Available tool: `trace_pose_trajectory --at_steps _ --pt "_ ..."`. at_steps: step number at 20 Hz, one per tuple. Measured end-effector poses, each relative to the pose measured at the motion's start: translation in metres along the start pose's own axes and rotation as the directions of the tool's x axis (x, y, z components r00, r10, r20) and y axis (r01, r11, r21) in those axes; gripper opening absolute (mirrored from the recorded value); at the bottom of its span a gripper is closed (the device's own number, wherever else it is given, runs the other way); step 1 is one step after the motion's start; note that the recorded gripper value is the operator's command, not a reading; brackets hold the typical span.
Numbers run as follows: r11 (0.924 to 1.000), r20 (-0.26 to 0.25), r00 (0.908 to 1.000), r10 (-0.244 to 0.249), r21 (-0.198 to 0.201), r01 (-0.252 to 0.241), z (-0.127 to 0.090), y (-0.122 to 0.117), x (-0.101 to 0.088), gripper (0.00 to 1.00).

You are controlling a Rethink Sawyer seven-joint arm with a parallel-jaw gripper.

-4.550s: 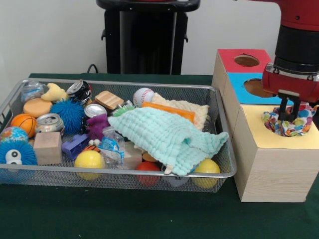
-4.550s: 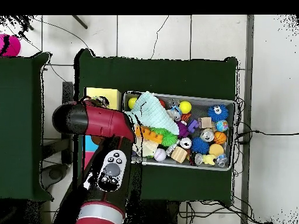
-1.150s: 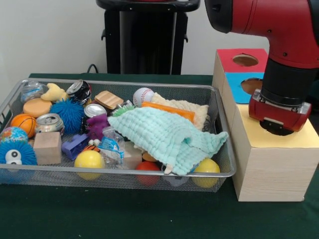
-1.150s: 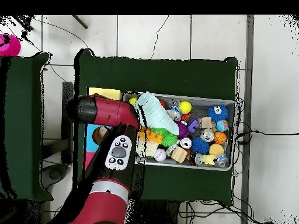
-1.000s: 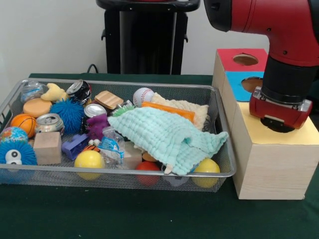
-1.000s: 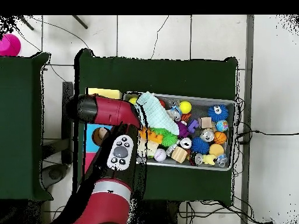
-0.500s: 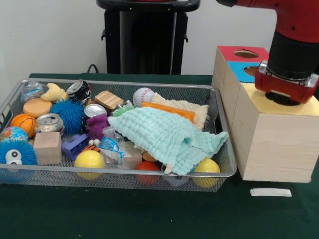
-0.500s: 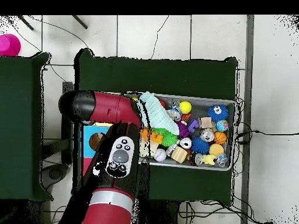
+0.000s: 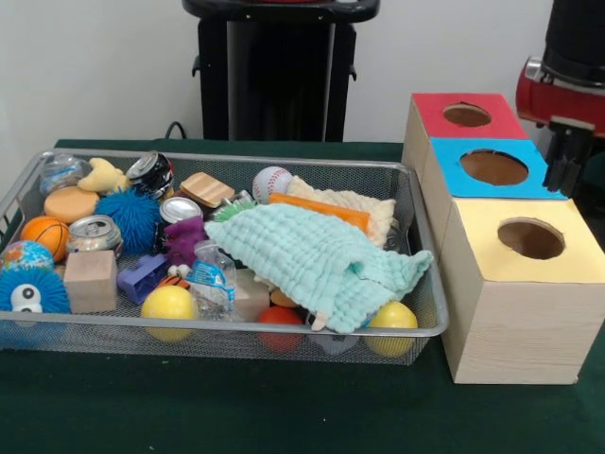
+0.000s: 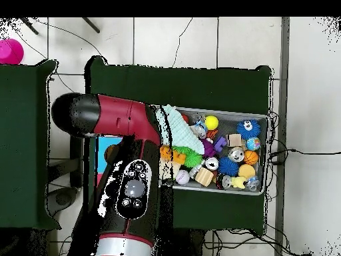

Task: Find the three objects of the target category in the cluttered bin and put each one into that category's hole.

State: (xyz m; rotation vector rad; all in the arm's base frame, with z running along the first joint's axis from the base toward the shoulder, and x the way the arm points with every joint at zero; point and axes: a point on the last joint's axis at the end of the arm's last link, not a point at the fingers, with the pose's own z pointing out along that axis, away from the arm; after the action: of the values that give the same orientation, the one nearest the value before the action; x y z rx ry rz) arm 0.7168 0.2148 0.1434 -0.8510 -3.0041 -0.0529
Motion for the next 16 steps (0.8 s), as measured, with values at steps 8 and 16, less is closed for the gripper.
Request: trace_pose_trajectory --at_steps 8,16 --pt "0.9998 0.02 0.9998 -0.004 -0.022 0.005 -0.024 0.006 -0.004 0.0" --pt "0.9993 0.012 0.9993 -0.036 0.014 0.036 -0.03 0.005 -0.005 0.0"
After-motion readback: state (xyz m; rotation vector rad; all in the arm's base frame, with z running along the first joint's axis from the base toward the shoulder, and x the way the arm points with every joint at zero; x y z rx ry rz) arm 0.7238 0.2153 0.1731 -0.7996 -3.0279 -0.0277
